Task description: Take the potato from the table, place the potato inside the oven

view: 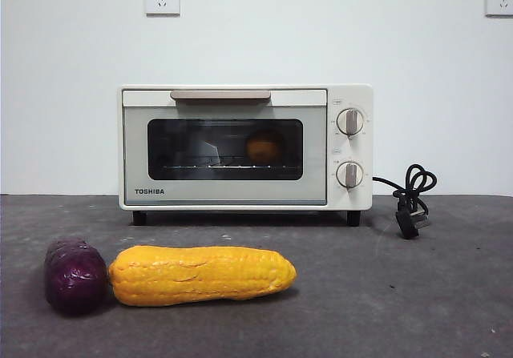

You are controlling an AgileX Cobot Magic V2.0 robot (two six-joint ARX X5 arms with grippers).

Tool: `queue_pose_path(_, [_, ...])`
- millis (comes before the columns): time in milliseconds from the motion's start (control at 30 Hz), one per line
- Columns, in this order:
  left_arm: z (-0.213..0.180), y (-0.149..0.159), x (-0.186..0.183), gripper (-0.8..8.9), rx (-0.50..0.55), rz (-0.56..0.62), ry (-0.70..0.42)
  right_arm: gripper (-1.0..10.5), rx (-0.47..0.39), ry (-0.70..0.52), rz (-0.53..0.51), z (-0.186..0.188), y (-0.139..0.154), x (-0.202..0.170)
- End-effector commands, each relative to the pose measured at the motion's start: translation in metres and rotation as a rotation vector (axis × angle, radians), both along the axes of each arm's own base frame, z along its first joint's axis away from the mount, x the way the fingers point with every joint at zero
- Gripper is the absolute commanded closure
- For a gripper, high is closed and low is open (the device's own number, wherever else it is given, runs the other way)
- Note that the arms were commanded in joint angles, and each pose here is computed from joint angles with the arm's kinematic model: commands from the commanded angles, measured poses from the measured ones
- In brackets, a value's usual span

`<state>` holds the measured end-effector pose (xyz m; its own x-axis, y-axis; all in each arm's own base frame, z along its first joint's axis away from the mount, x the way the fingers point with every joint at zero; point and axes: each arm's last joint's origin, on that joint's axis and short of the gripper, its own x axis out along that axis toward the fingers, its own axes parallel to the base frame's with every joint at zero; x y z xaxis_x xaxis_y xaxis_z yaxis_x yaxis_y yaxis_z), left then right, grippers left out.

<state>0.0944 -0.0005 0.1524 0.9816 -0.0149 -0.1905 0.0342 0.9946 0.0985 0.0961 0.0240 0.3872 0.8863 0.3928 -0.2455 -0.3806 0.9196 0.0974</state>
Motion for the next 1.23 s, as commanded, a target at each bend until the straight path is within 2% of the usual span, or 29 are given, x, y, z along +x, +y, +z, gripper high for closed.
queue_pose_path(33, [-0.004,0.0,0.0,8.17,-0.01,0.0,0.017,9.5,0.016,-0.103,-0.086,-0.022,-0.008,-0.002])
queue_pose_path(200, [-0.004,0.0,0.0,8.17,-0.01,0.0,0.017,9.5,0.034,-0.29,-0.142,-0.069,-0.014,-0.003])
queue_pose_path(333, [-0.004,0.0,0.0,8.17,-0.01,0.0,0.017,9.5,0.038,-0.335,-0.152,-0.114,-0.014,-0.002])
queue_pose_path(567, [-0.004,0.0,0.0,8.17,-0.01,0.0,0.017,9.5,0.061,-0.259,-0.306,-0.183,-0.018,0.0])
queue_pose_path(967, [-0.004,0.0,0.0,8.17,-0.01,0.0,0.017,9.5,0.048,-0.208,-0.326,-0.223,-0.019,0.001])
queue_pose_path(1233, [-0.004,0.0,0.0,8.17,-0.01,0.0,0.017,9.5,0.012,-0.072,-0.325,-0.239,-0.019,0.0])
